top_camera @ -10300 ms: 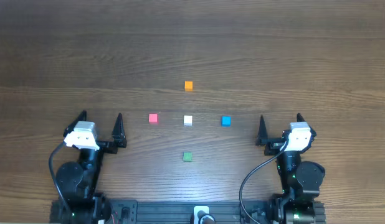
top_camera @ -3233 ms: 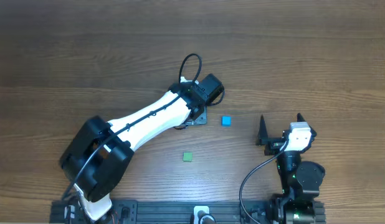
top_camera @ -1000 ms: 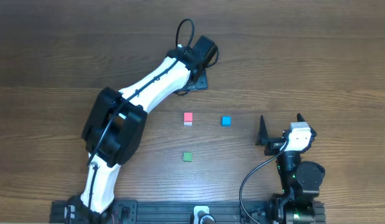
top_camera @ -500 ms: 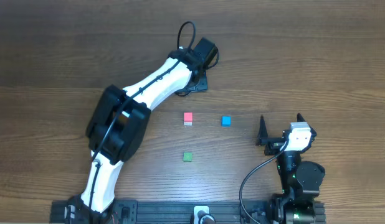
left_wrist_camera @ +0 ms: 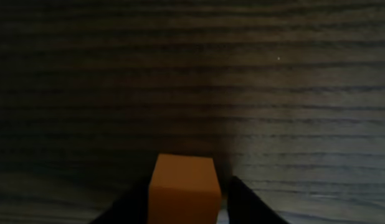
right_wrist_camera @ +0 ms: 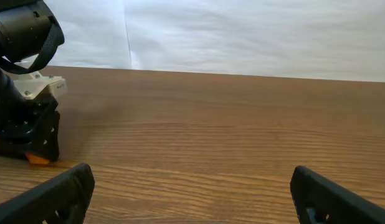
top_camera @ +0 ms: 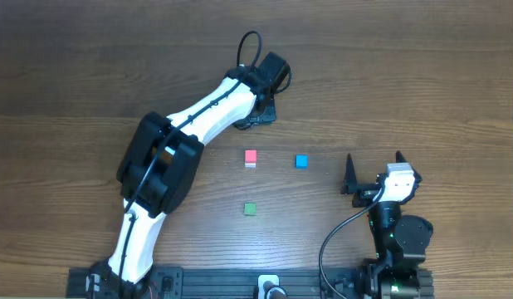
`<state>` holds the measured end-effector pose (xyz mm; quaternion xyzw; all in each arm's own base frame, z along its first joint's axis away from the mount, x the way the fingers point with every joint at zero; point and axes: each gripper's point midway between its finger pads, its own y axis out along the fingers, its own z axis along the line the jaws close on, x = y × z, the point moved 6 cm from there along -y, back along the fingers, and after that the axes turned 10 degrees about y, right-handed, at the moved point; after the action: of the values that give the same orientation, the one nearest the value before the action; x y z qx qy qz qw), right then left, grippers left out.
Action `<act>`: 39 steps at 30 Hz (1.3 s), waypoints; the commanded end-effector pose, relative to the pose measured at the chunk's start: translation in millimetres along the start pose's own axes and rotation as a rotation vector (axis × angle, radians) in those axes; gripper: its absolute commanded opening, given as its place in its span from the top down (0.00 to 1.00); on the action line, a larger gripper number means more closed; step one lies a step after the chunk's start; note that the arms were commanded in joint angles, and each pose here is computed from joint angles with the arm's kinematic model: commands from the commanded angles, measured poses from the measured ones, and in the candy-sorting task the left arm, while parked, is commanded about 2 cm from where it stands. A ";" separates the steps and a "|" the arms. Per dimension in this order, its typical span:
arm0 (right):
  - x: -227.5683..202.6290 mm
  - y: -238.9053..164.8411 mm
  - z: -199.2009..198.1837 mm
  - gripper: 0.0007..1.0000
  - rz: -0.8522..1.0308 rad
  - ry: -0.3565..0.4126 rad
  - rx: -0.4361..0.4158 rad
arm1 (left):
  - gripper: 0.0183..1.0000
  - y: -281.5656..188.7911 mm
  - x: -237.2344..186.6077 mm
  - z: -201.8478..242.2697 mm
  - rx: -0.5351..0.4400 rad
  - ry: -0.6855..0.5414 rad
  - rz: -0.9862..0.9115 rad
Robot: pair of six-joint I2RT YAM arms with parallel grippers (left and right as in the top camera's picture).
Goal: Stack Cubes
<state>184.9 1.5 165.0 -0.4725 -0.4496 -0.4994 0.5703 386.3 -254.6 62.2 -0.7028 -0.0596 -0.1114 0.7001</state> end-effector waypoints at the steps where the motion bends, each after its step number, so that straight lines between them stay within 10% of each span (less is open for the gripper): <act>1: -2.4 0.4 -1.6 0.01 0.001 -0.007 -0.009 | 0.73 4.7 3.9 2.1 -0.001 -0.004 0.000; 23: -2.4 0.4 -1.6 0.01 0.001 -0.007 -0.009 | 0.98 -135.0 -22.9 2.5 -0.052 0.032 -0.106; 39: -2.4 0.4 -1.6 0.01 0.001 -0.007 -0.009 | 0.98 -101.0 -83.5 -4.0 0.009 0.022 -0.047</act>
<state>184.9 1.4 165.0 -0.4727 -0.4497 -0.4994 0.5701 280.4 -254.1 141.6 -0.7023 -0.0567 -0.1397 0.6957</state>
